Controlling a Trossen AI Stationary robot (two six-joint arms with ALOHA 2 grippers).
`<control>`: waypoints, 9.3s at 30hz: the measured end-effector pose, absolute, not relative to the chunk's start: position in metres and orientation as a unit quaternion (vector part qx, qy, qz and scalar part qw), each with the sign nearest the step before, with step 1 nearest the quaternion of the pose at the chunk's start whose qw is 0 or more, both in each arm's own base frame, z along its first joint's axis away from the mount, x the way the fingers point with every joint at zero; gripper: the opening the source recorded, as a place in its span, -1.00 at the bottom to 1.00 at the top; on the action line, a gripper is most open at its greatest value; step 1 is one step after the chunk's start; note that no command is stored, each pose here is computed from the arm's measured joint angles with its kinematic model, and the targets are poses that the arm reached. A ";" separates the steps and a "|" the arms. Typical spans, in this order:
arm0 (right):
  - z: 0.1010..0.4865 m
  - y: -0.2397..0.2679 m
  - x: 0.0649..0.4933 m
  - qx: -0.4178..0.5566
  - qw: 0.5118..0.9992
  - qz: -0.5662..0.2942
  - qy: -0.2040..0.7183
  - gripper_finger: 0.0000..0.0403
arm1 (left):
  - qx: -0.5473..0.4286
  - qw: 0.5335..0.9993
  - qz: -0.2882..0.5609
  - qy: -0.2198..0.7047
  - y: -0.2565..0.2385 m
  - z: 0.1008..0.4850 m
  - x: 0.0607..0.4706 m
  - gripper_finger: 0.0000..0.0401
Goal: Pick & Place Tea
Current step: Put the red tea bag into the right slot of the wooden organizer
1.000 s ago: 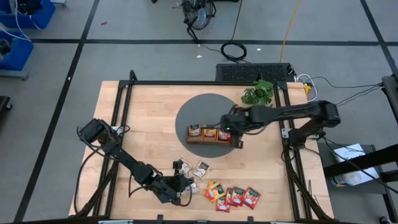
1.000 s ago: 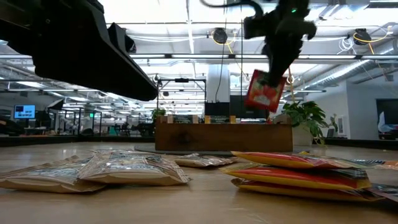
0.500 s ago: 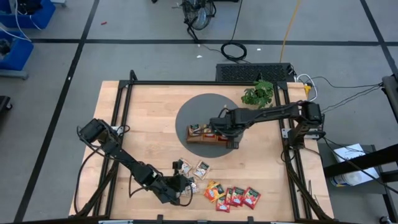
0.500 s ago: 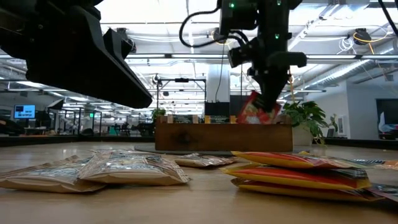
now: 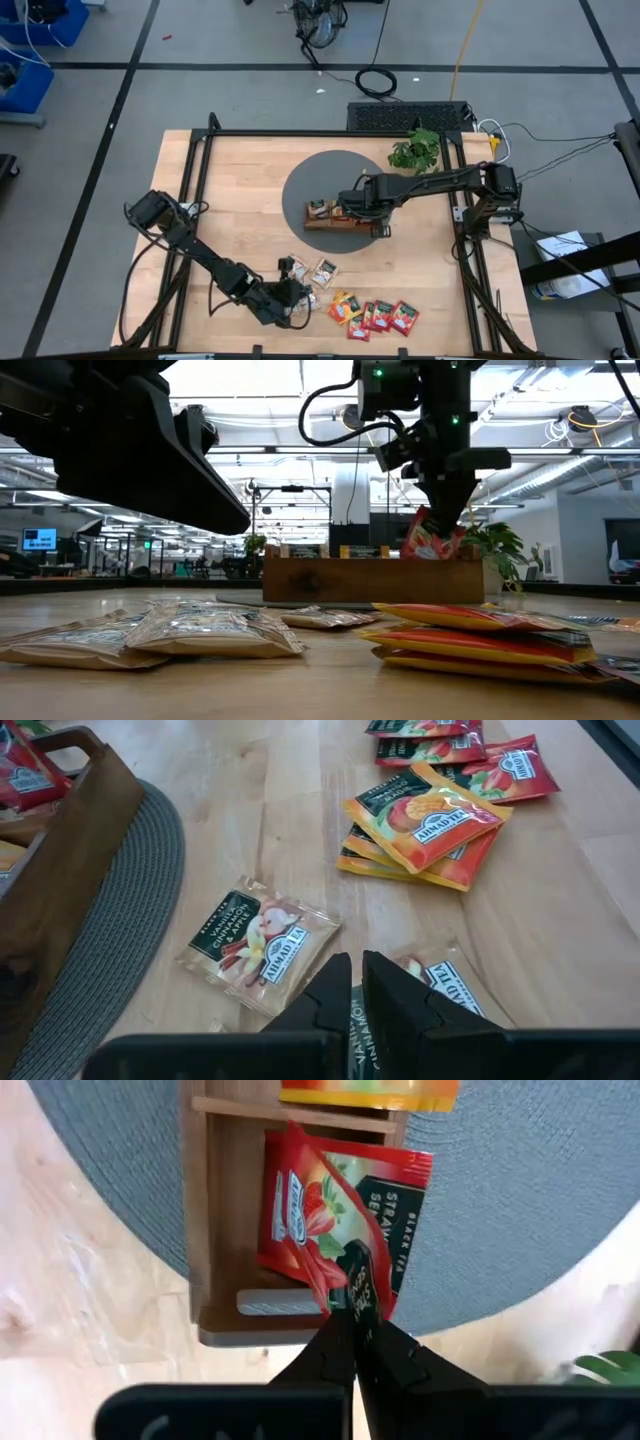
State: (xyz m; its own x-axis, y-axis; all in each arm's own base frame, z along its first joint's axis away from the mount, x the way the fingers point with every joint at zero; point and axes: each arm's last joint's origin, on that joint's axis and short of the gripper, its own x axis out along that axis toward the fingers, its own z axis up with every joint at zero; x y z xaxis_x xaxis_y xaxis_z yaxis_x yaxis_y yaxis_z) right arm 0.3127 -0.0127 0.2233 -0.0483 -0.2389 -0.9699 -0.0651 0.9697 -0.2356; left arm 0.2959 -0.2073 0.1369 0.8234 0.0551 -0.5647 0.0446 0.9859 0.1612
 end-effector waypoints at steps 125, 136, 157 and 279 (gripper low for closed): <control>0.240 0.159 0.338 -0.209 0.800 -0.029 0.562 -1.00 | 0.096 0.976 0.067 0.184 -0.160 0.180 0.356 -0.78; 0.241 0.165 0.334 -0.233 0.794 -0.003 0.561 -0.85 | 0.111 0.972 0.050 0.202 -0.162 0.177 0.354 -0.92; 0.240 0.143 0.220 -0.096 0.981 0.030 0.167 -0.16 | 0.171 0.972 0.063 0.150 -0.177 0.187 0.350 -0.86; 0.220 -0.033 0.352 -0.013 0.670 -0.033 0.741 -1.00 | 0.138 0.946 0.085 0.279 -0.231 0.152 0.276 -0.06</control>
State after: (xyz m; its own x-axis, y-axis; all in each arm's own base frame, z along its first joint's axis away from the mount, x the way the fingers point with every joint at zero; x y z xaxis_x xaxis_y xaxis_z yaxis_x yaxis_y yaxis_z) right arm 0.3521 -0.0331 0.2196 -0.1016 -0.0643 -0.9927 0.0249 0.9974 -0.0672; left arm 0.2755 -0.2309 0.1523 0.8294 0.2383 -0.5053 -0.0845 0.9476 0.3081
